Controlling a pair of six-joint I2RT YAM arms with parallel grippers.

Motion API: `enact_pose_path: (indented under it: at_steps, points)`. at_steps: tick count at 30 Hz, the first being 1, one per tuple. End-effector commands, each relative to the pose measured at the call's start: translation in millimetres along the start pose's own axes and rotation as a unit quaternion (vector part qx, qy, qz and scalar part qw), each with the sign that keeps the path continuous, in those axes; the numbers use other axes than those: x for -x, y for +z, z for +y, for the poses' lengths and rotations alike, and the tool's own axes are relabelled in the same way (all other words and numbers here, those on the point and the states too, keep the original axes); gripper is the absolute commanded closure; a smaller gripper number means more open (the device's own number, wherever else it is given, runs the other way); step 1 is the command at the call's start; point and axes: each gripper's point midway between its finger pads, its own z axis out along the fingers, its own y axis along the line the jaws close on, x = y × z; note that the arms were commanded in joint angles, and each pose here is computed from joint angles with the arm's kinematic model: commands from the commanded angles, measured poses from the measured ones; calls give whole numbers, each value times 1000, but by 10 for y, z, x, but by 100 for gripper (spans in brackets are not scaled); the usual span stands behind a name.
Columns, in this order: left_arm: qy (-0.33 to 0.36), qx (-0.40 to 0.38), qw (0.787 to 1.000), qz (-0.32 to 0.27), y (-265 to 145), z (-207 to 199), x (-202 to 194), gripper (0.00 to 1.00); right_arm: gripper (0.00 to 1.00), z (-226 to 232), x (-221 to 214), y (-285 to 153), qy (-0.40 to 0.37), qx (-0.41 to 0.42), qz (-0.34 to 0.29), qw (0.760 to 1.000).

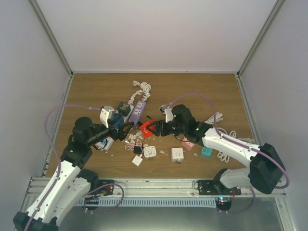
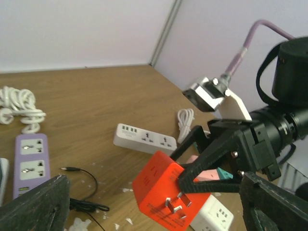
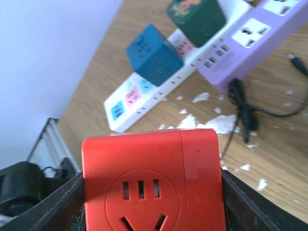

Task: Insert the plug

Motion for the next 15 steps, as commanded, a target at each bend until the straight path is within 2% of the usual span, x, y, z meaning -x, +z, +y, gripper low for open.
enact_pose_path:
  at_steps: [1,10,13,15]
  points:
    - [2,-21,1000,-8,46,-166,121,6,48,546,322,-156,1,117,-36,992]
    - [51,-39,998,28,203,-438,-4,7,48,629,381,-206,28,118,-19,992]
    - [92,-57,993,38,239,-544,-64,7,48,657,402,-263,25,120,-23,992]
    - [157,-80,984,35,242,-665,-87,7,48,697,405,-325,20,126,-24,992]
